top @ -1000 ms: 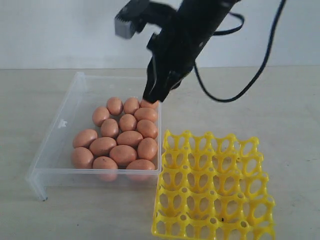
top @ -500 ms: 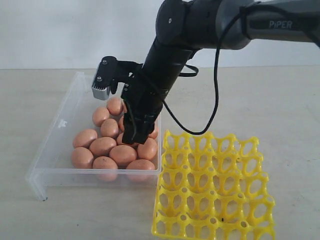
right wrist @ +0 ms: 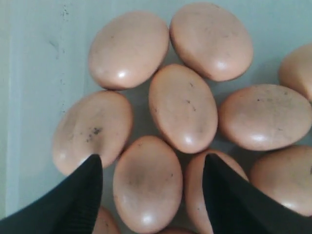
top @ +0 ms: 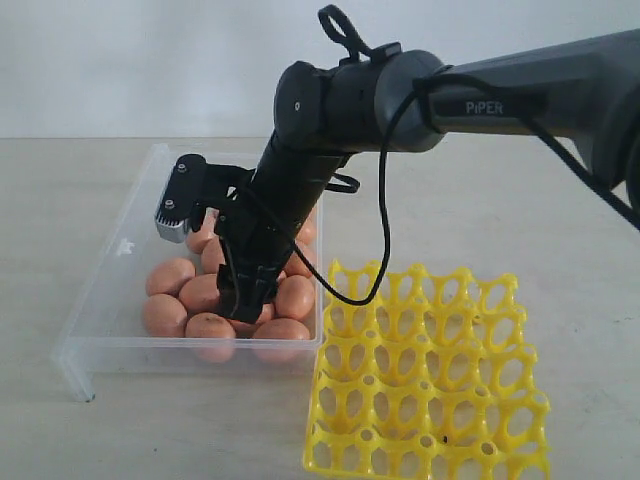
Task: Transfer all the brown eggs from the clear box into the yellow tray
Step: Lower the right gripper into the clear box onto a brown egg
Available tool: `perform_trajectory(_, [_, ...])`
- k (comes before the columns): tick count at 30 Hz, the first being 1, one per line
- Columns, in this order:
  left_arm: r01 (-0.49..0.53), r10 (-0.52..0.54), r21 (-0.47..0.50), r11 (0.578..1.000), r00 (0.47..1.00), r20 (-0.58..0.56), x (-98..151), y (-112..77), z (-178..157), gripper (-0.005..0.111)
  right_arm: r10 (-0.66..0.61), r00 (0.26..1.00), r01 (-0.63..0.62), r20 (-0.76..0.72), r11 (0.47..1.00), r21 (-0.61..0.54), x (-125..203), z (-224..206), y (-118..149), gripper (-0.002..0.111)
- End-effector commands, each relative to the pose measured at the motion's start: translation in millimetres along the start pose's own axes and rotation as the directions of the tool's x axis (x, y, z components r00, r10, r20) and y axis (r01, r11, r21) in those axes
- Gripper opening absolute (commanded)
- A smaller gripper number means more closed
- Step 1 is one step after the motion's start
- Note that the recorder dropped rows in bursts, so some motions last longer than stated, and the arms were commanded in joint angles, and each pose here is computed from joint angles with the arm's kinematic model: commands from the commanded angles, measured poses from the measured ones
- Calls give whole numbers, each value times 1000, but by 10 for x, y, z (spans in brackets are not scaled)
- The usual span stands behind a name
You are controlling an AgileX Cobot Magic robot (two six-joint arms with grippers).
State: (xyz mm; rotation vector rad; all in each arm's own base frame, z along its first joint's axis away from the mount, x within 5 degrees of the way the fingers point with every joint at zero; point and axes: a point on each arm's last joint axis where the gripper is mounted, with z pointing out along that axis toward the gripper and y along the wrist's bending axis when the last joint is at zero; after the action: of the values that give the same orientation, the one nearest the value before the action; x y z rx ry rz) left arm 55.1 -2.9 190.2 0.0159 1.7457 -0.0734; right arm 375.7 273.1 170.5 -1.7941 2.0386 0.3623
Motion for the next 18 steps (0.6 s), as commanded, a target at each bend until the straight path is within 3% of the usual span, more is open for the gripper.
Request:
perform_trajectory(1, [1, -1, -2, 1000, 1000, 7, 1, 1, 1, 4, 12, 1000, -13, -24, 1000, -11, 32, 56, -1, 53])
perform_trajectory(13, [1, -1, -2, 1000, 1000, 7, 1, 1, 1, 4, 31, 997, -31, -65, 999, -5, 146, 293, -35, 50])
perform_trajectory(15, [1, -1, -2, 1000, 1000, 8, 0, 1, 1, 4, 36, 996, -36, -79, 999, 1, 160, 292, -40, 40])
perform_trajectory(18, [1, -1, -2, 1000, 1000, 8, 0, 1, 1, 4, 58, 995, -58, -83, 998, 3, 163, 292, -40, 13])
